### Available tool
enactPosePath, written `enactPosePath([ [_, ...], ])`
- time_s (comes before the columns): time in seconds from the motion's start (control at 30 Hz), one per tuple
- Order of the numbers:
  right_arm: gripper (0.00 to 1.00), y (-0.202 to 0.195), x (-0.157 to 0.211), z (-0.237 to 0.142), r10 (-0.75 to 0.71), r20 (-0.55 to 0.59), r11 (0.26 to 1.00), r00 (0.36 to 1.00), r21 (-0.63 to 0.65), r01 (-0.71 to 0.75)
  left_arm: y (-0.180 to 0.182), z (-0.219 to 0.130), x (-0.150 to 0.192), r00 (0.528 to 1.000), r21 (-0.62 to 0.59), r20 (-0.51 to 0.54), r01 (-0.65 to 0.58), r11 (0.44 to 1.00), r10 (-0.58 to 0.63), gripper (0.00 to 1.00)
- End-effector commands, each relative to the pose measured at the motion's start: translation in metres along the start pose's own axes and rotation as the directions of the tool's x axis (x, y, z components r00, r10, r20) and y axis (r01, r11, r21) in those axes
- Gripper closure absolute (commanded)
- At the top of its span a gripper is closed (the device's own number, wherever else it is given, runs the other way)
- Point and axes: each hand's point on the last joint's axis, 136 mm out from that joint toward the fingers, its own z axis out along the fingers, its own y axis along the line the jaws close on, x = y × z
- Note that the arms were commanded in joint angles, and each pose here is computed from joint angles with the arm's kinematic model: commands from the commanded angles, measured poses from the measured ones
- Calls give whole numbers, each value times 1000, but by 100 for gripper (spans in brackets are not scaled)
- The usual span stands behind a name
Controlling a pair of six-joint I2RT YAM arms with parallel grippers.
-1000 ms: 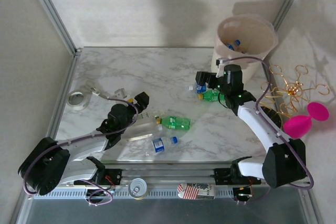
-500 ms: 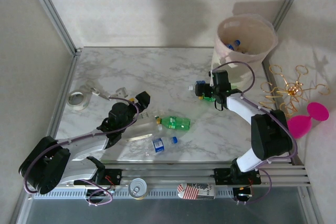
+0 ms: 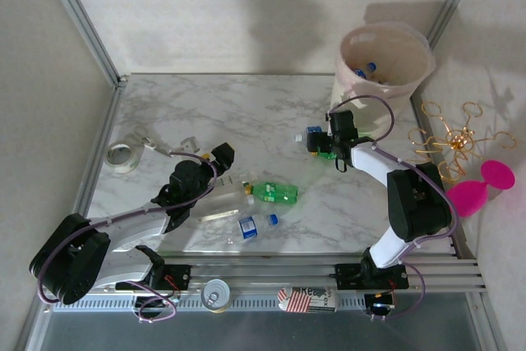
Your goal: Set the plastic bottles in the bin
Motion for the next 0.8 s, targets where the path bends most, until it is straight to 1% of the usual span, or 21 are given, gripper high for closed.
enactPosePath([
  [0.0, 1, 0, 9, -4, 8, -31, 1000, 999, 2, -8, -2, 2, -8, 1000, -3, 20, 7, 1000, -7, 0],
  [0.27, 1, 8, 21, -22, 92, -51, 994, 994, -56, -94, 0, 2, -7, 1000, 0, 21, 17, 1000, -17, 0],
  [0.4, 1, 15, 34, -30, 134, -89, 985, 987, -96, -142, -1, 3, -6, 1000, 6, 19, 21, 1000, -21, 0],
  [0.47, 1, 16, 37, -36, 148, -90, 982, 985, -104, -157, 0, 3, -6, 1000, 5, 18, 21, 1000, -22, 0],
  [0.63, 1, 6, 26, -53, 184, -12, 981, 983, -67, -184, -1, 5, -5, 1000, 7, 16, 26, 1000, -26, 0],
  [0.77, 1, -6, 5, -63, 142, 68, 990, 988, -9, -142, -1, 5, -5, 999, 11, 15, 30, 1000, -30, 0],
])
